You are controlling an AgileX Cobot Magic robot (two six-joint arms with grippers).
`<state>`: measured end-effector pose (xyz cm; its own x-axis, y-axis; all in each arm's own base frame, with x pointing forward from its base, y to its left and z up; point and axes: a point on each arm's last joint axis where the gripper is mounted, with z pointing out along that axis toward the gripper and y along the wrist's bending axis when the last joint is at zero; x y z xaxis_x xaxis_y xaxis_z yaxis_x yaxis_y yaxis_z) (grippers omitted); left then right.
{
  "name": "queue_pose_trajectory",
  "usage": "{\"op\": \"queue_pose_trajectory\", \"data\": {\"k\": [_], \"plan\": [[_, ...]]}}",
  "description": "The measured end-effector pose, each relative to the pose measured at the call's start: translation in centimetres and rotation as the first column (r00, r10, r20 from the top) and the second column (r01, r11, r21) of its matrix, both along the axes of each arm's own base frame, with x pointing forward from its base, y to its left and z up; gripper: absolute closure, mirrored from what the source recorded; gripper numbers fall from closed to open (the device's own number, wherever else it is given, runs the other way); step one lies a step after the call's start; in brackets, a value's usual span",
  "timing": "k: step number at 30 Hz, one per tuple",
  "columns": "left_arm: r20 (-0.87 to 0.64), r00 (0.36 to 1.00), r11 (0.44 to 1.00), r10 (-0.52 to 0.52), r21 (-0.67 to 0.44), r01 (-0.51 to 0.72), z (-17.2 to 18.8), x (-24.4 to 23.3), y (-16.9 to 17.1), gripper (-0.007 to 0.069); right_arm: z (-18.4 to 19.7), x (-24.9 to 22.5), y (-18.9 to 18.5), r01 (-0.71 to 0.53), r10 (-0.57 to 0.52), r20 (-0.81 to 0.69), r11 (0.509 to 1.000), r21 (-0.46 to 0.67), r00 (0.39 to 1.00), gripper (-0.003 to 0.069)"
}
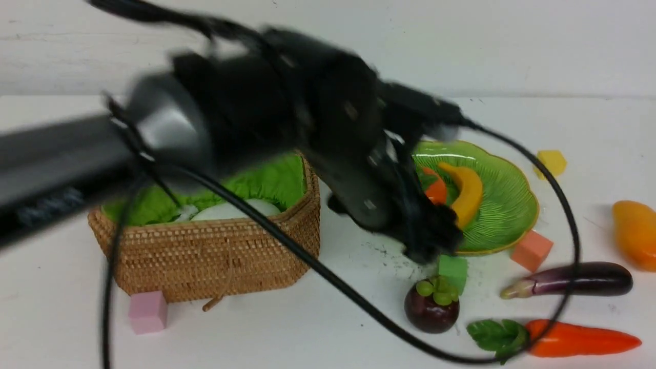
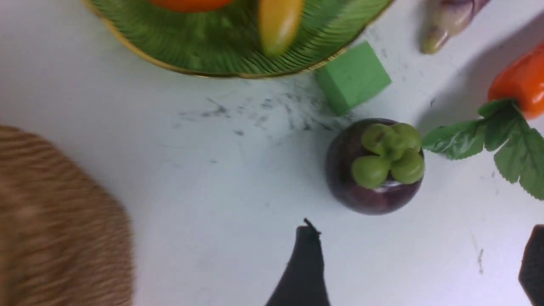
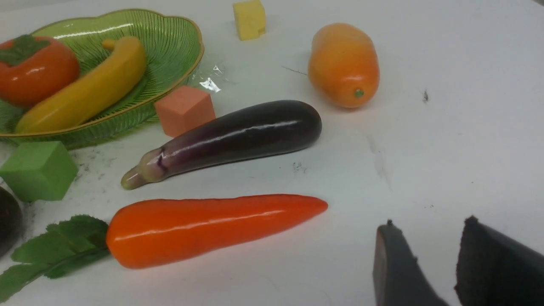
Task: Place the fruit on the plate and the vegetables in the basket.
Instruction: Grab a mangosteen with your left arm and put it on the plate on the right
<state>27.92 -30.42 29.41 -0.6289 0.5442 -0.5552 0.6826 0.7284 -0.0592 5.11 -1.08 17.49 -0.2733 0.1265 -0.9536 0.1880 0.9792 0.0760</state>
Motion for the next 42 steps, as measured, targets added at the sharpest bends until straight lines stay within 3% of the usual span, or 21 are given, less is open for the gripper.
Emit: {"op": "queue_pose_trajectory", "data": {"k": [12, 17, 21, 42], "plan": [[-0.094, 0.995, 0.999, 0.033, -0.029, -0.035, -8.2, 1.5, -4.0, 0.0023, 0.0, 0.0, 0.0, 0.000, 0.000, 0.000, 1.000, 0.000, 1.000, 0.0417], [-0.108, 0.993, 0.999, 0.041, -0.025, -0.044, -10.6, 2.0, -4.7, 0.0067, 0.0, 0.0, 0.0, 0.000, 0.000, 0.000, 1.000, 0.000, 1.000, 0.0417], [-0.096, 0.995, 0.998, 0.042, -0.037, -0.045, -10.6, 2.2, -4.8, 0.0127, 0.0, 0.0, 0.0, 0.000, 0.000, 0.000, 1.000, 0.000, 1.000, 0.0417], [-0.122, 0.992, 1.000, 0.022, 0.020, -0.019, -5.4, 2.4, -5.0, 0.0139, 0.0, 0.0, 0.0, 0.000, 0.000, 0.000, 1.000, 0.000, 1.000, 0.0417]]}}
